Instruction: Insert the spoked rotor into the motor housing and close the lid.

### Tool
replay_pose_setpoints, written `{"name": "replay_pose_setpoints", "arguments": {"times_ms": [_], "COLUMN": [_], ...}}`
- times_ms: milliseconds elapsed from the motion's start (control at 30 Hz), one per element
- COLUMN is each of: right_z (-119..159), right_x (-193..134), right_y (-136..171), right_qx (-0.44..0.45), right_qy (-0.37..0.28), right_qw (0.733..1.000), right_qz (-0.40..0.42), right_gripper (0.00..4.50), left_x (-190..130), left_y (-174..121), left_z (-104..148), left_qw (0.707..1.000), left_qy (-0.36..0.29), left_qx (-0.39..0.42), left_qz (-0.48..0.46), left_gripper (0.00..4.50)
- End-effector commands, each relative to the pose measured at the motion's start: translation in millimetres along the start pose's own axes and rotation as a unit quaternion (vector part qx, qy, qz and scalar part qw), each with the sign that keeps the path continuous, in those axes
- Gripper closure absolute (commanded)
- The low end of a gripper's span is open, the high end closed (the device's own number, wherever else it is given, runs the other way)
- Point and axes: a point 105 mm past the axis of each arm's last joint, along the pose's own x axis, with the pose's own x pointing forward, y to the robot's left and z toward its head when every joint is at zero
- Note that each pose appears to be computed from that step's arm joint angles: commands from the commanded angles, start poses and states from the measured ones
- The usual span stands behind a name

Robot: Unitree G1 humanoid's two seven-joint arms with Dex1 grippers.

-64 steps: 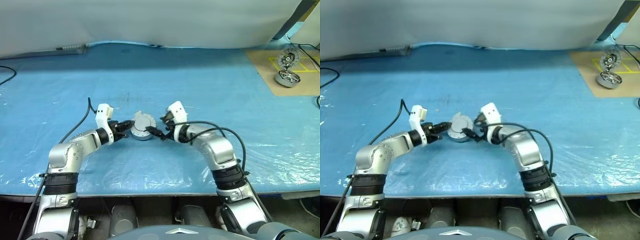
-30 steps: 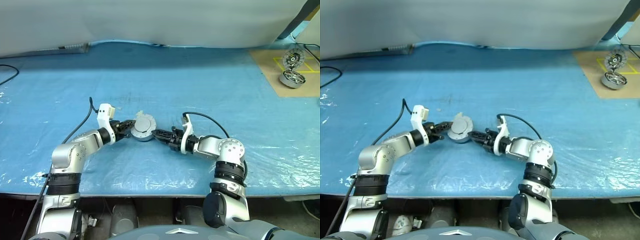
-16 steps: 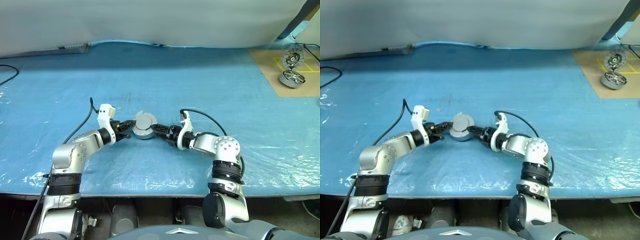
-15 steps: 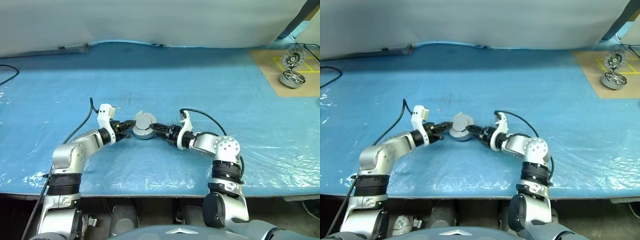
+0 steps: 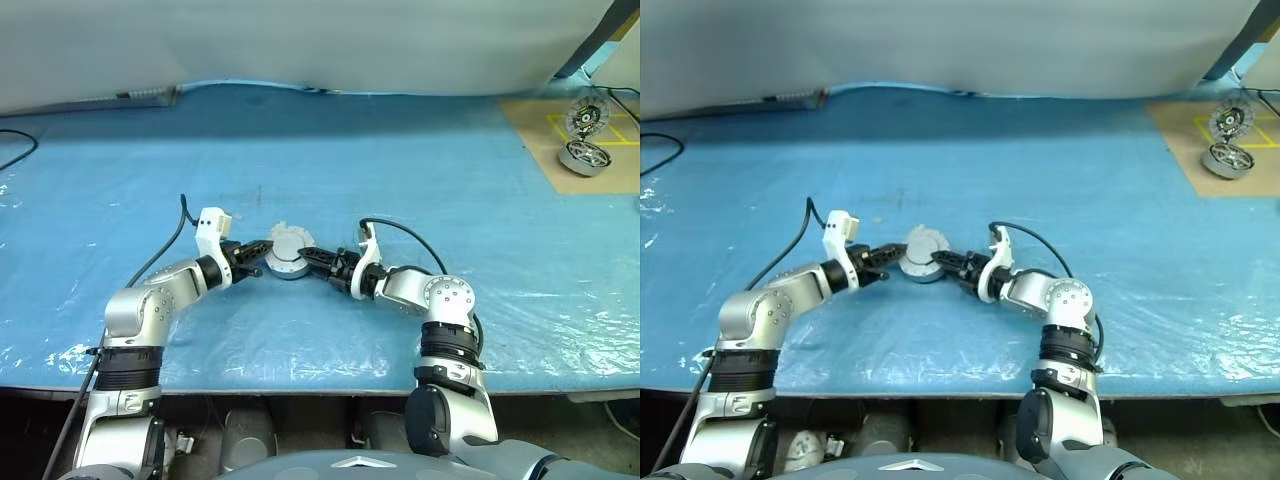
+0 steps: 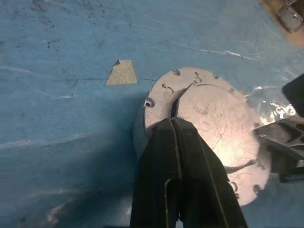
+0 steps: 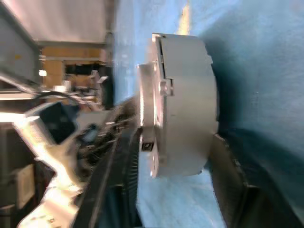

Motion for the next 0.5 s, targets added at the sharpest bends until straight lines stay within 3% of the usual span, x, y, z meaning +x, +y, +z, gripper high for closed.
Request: {"name": "replay_pose_setpoints", "arguments": {"times_ms": [33, 300, 400, 500], "right_z": [-12, -15, -14, -10], "right_x": [16, 15, 14, 11], "right_y": [27, 28, 27, 28], "right_qx": [0.009, 0.003, 0.003, 0.005], "right_qy": [0.021, 0.03, 0.026, 0.013], "right_qw": [0.998, 0.998, 0.998, 0.998], "right_qz": [0.056, 0.054, 0.052, 0.055], "right_gripper": [3.37, 3.46, 3.46, 3.46], "left_x": [3, 4, 2, -2], "left_y": [0, -1, 6, 8], "left_z": [-18, -15, 6, 20], "left_qw": [0.999, 0.999, 0.997, 0.993], "left_qy": [0.031, 0.021, -0.036, -0.069], "left_qx": [-0.013, -0.026, -0.074, -0.097], "left_qz": [-0.001, -0.009, -0.002, -0.003], "left_gripper": [4.5, 4.5, 3.94, 3.0]}}
